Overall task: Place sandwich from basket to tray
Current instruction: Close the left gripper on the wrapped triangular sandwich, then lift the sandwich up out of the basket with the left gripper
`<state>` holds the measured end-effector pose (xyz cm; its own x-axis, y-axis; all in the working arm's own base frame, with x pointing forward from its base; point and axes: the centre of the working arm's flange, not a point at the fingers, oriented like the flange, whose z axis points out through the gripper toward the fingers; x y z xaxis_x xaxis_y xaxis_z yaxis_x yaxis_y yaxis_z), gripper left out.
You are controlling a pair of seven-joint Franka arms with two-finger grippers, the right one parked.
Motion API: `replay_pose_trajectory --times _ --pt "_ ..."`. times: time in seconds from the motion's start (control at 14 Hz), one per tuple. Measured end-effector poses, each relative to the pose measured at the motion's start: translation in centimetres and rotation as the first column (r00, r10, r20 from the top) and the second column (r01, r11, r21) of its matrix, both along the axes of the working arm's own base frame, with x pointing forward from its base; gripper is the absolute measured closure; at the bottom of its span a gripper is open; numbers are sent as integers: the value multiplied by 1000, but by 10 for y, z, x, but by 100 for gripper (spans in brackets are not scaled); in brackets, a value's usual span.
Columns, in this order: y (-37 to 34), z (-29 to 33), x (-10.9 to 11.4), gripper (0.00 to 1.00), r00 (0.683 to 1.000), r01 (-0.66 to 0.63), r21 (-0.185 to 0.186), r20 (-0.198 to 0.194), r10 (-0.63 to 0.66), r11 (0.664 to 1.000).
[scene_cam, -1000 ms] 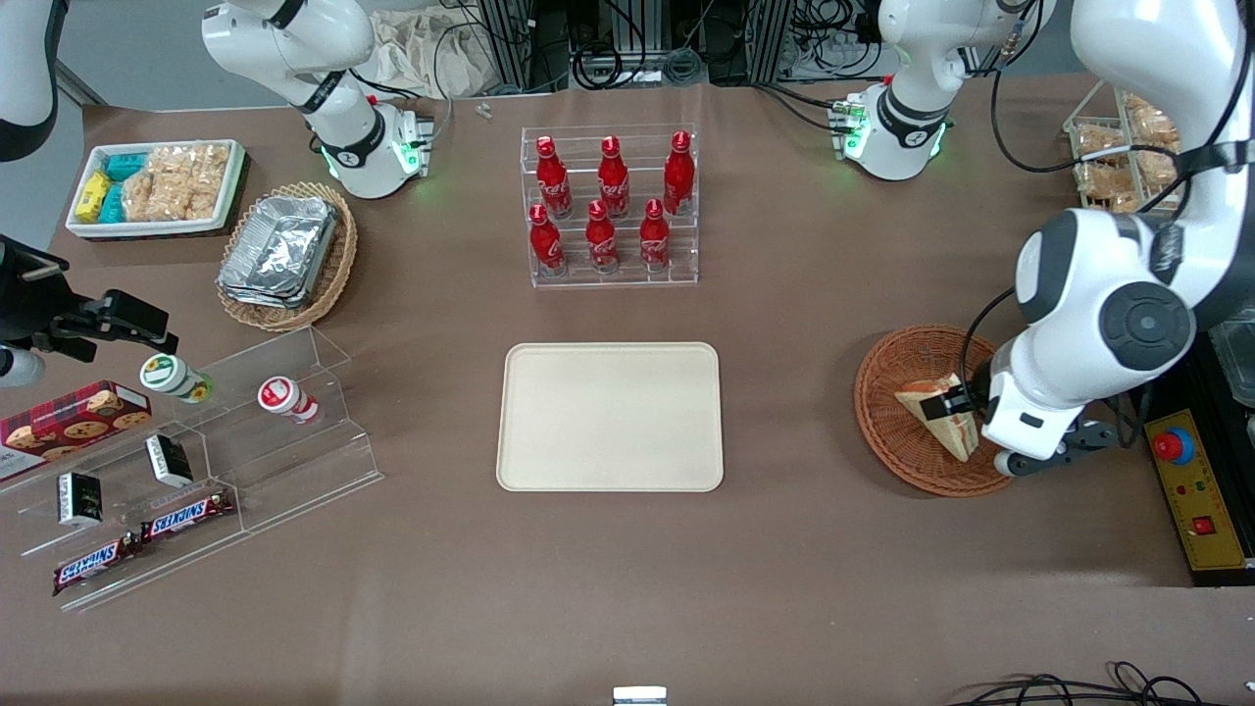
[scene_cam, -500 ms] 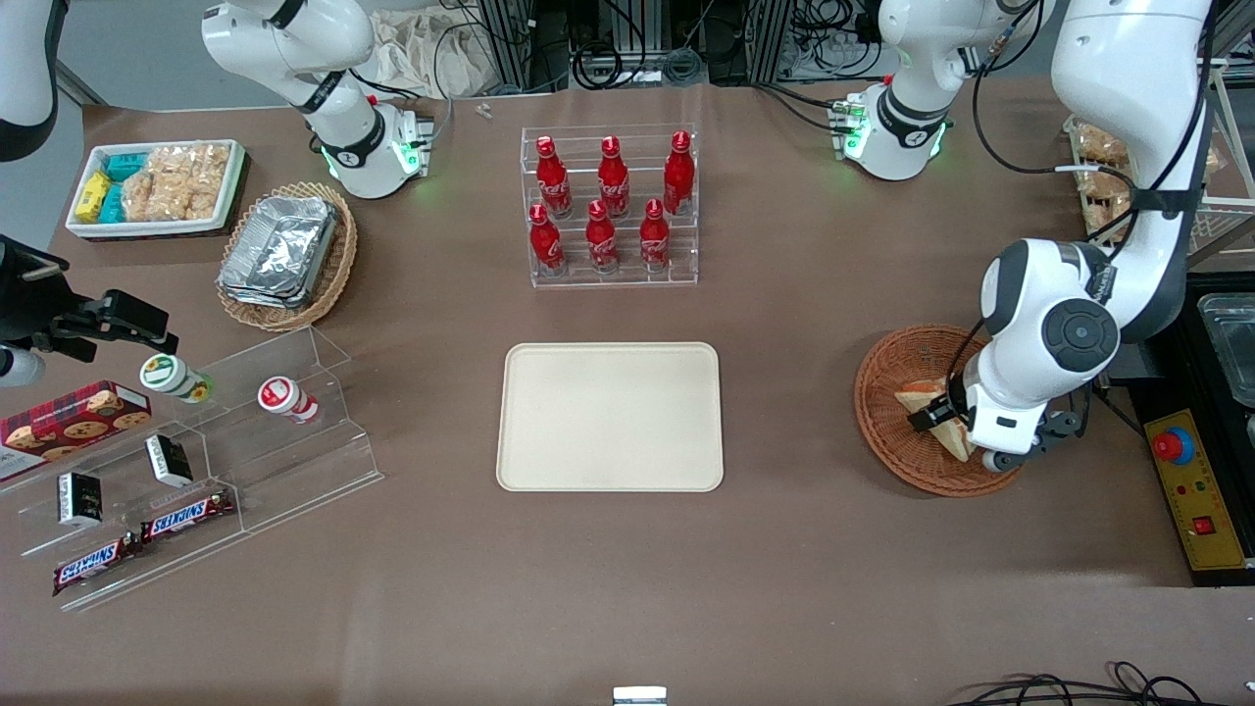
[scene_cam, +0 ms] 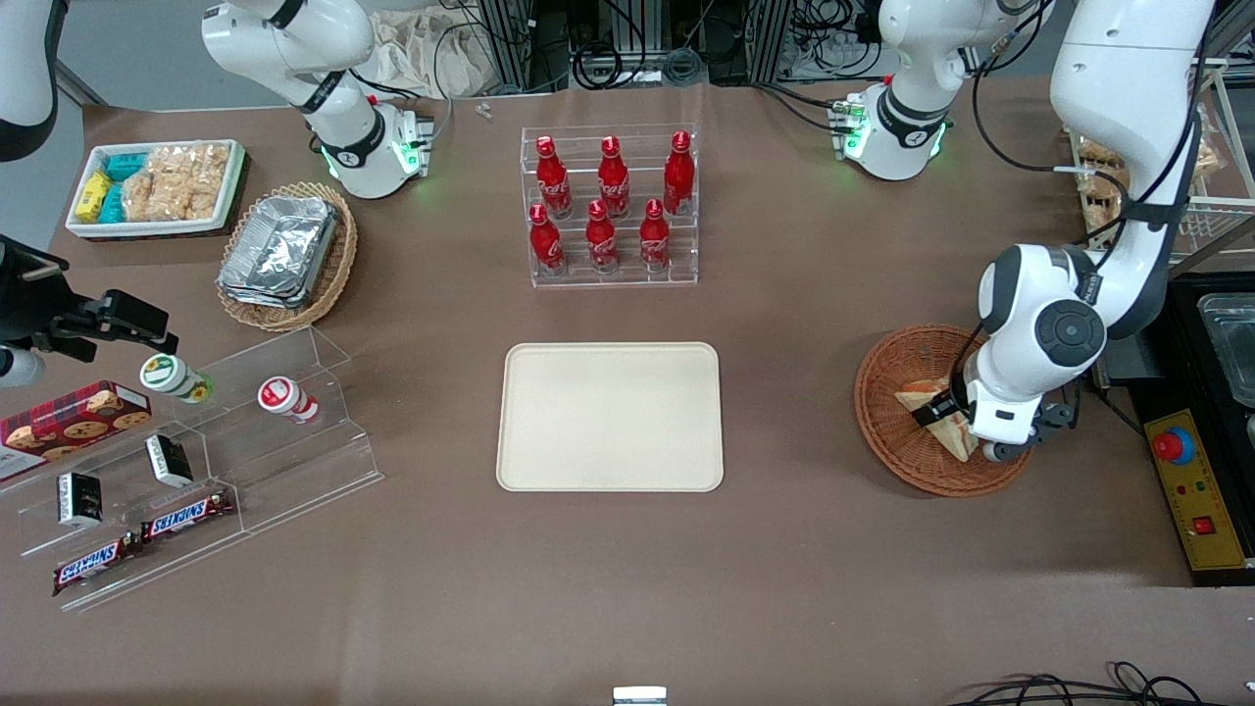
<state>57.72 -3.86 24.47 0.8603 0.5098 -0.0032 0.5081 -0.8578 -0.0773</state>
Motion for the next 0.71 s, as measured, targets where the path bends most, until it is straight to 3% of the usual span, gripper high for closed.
replay_pose_trajectory --times 0.21,0.36,0.71 --pt "-2 -10 2 40 997 -78 -2 3 78 997" --pt "-5 -10 3 58 994 -105 -1 9 105 994" --pt "-4 26 23 74 987 -153 2 50 153 988"
